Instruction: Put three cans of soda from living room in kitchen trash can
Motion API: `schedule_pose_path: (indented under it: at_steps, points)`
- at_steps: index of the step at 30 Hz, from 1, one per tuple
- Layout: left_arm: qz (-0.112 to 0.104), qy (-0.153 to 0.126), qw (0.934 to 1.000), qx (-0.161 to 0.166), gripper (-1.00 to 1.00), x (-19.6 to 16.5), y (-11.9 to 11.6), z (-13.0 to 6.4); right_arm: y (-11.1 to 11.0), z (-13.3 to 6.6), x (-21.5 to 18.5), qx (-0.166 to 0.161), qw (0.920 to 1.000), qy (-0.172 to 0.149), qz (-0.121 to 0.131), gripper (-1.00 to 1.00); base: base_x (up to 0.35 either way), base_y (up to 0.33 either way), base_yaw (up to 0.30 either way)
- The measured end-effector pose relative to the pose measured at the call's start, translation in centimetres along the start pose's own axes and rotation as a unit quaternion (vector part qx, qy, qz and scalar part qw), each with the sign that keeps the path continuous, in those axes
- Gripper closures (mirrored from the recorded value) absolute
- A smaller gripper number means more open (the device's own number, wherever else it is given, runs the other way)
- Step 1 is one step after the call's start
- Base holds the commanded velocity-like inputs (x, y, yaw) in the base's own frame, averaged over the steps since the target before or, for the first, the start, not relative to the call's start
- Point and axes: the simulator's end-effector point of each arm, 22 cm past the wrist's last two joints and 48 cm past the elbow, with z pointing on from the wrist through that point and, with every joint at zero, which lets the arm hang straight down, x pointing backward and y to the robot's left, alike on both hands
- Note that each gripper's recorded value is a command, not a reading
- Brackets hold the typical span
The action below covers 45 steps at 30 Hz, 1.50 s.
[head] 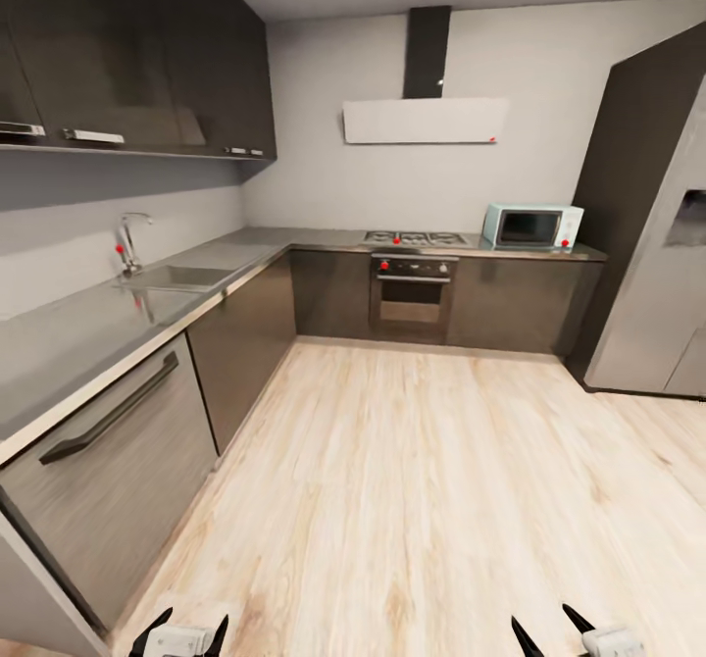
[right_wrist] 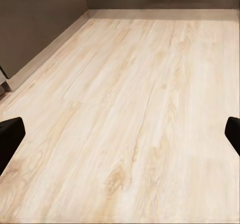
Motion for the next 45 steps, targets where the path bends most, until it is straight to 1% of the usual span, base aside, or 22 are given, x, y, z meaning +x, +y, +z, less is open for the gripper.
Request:
schedule_pose_path:
  at_steps: [10,37,45]
  points:
    - [-0.002,0.007,1.0,0.001,-1.0,0.72,-0.07,-0.03,0.05,0.02,0.09,0.0,1.0,0.001,0.001,-1.0,-0.265,-0.177,-0.24]
    - [-0.002,0.008,1.0,0.001,-1.0,0.8,-0.09,-0.04,0.07,-0.01,0.57,-0.001,1.0,0.005,0.004,-1.0,-0.272,-0.176,-0.24]
    - [-0.002,0.008,1.0,0.001,-1.0,0.8,-0.07,-0.04,0.0,-0.03,0.55,0.0,1.0,0.005,0.005,-1.0,-0.093,-0.249,-0.24]
